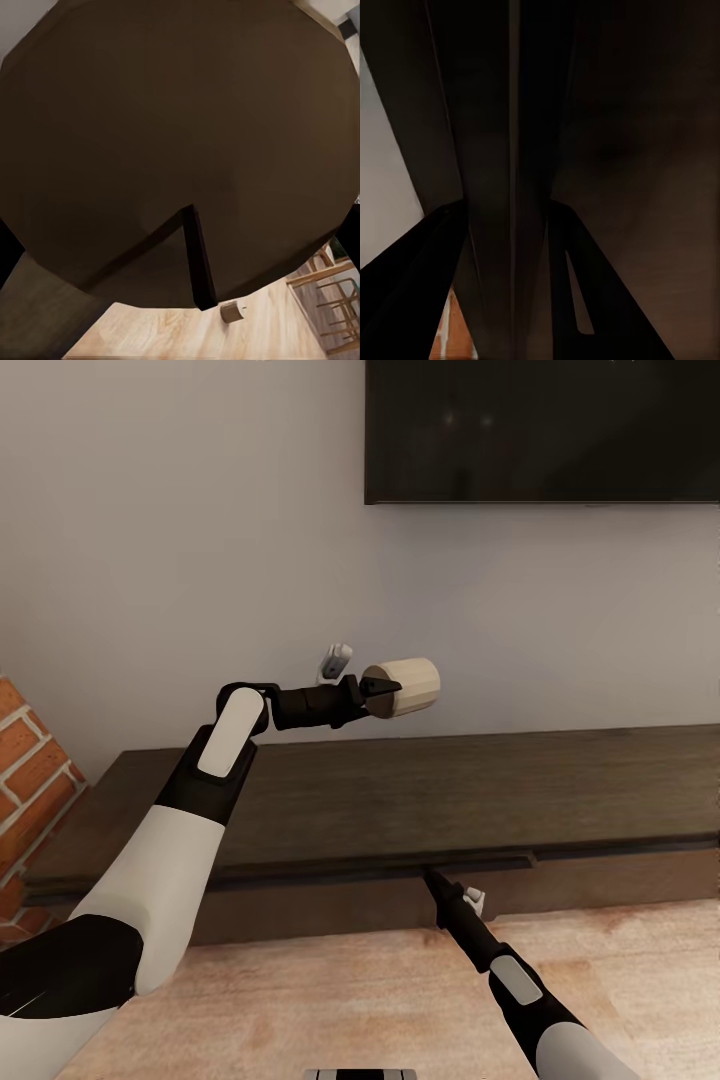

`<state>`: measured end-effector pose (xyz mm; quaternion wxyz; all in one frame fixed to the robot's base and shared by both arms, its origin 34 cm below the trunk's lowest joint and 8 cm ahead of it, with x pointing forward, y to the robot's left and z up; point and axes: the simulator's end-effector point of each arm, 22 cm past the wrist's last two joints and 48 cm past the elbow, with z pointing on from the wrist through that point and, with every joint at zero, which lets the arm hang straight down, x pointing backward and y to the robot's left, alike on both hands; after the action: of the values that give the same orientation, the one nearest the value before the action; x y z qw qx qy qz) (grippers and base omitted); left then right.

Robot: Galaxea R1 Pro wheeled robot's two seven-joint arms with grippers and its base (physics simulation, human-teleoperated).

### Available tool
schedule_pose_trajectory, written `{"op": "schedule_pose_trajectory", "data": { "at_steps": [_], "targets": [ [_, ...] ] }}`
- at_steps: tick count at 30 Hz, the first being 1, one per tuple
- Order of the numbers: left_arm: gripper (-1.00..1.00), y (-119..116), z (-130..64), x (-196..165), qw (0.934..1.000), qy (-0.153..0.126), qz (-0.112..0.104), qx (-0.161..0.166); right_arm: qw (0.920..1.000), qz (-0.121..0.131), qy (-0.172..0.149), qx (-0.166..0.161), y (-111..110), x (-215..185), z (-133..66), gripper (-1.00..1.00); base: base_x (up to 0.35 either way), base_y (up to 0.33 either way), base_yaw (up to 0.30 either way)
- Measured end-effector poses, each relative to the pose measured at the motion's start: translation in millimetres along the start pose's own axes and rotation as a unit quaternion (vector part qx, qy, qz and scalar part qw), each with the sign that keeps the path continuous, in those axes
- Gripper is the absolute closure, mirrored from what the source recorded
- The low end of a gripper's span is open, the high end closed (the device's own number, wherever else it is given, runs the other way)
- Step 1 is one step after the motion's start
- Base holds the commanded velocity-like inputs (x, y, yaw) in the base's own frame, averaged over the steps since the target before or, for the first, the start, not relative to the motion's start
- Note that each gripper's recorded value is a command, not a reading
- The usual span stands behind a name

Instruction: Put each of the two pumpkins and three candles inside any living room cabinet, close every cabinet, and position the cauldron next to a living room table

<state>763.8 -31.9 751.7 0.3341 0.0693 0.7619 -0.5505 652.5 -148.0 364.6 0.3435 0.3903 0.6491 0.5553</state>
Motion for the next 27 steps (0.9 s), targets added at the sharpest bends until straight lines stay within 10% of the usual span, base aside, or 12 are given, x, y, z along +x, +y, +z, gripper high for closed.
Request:
{"op": "schedule_pose_trajectory", "data": {
  "at_steps": [27],
  "targets": [
    [1.0,1.0,0.1,0.1,1.0,0.0,0.001,-0.002,1.0,0.003,-0.006,0.0,-0.2,-3.3,-0.4,1.0,-0.088,0.0,0.0]
  ]
}}
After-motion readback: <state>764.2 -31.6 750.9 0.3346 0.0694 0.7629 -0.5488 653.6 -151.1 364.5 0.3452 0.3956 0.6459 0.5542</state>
